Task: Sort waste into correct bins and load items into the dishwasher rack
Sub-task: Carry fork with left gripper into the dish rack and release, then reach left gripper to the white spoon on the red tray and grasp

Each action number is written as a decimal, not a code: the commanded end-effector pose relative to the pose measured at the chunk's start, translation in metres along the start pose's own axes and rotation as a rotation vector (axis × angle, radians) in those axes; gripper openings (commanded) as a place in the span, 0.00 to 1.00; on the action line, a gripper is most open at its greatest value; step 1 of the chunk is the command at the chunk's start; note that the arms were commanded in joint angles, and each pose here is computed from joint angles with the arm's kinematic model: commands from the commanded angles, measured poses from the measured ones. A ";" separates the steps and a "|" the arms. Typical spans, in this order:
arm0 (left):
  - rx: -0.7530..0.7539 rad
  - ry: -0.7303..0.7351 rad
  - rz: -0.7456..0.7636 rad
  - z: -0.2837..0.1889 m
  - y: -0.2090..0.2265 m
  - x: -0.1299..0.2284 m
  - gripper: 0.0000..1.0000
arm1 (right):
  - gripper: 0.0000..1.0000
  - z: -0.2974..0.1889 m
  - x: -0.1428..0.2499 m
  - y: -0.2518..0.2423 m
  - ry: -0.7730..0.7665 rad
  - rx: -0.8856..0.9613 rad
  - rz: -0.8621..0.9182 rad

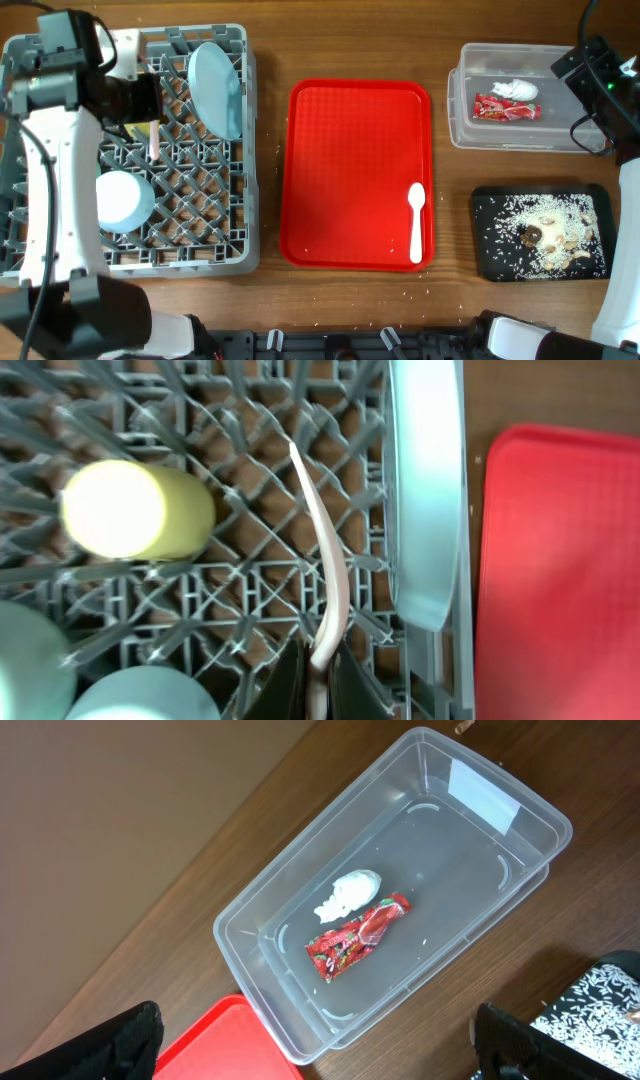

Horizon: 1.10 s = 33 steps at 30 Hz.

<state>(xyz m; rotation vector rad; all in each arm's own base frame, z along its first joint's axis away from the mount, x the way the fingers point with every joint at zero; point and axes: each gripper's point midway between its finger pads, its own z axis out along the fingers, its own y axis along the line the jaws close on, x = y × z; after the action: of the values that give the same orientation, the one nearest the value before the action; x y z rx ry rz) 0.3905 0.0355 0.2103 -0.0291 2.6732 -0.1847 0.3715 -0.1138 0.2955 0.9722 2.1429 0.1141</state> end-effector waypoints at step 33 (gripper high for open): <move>0.252 -0.027 -0.100 -0.033 -0.092 0.016 0.65 | 1.00 -0.004 -0.001 -0.004 -0.017 0.018 -0.002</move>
<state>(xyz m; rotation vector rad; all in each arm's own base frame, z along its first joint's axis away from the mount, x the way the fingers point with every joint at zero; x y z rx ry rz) 0.3720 -0.0018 0.2486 -0.1481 2.5427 -0.4124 0.3715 -0.1138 0.2956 0.9721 2.1426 0.1141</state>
